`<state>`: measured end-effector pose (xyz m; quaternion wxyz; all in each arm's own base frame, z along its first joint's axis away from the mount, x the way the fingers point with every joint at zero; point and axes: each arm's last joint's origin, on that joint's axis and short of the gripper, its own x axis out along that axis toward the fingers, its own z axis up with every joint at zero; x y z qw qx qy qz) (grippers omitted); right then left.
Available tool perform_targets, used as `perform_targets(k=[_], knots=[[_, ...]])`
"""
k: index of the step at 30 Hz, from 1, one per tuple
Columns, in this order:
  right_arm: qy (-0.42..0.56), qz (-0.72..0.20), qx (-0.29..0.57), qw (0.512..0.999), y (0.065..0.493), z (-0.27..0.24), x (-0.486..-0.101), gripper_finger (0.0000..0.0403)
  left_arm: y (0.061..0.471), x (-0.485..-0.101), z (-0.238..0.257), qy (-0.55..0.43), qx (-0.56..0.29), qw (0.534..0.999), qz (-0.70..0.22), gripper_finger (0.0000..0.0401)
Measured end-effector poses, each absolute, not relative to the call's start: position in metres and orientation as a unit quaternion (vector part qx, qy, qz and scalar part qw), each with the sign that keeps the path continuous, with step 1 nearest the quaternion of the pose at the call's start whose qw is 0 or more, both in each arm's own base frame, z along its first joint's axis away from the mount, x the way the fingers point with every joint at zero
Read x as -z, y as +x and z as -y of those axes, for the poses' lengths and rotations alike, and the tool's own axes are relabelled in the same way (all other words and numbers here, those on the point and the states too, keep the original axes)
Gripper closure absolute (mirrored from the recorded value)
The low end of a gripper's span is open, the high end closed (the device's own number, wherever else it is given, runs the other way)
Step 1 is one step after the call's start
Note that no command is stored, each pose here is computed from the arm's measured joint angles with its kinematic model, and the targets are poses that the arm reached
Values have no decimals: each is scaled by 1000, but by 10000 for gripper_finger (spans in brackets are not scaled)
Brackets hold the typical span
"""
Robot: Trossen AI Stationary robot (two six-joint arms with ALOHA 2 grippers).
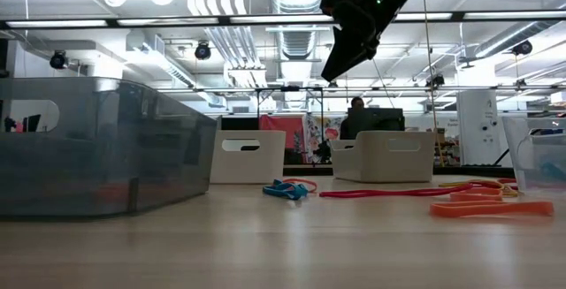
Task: Sort rubber bands into baskets
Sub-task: Put the red rubber band into the white bin
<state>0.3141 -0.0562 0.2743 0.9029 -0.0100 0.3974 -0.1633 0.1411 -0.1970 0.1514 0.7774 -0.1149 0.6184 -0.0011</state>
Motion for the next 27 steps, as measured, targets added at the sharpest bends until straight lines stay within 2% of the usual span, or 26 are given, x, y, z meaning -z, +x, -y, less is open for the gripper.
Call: perform_targets(k=[10, 16, 24, 27], knots=[[-10, -397, 163, 903, 314, 56, -274, 277, 142, -207, 195, -66, -31, 787, -613, 401], [-15, -398, 161, 903, 314, 56, -274, 274, 134, -254, 178, -43, -102, 791, -602, 401], [-20, -399, 159, 903, 314, 56, -274, 269, 130, -316, 158, 21, -195, 840, -506, 401], [-24, -399, 157, 903, 314, 56, -274, 273, 132, -327, 152, 28, -192, 865, -463, 401]])
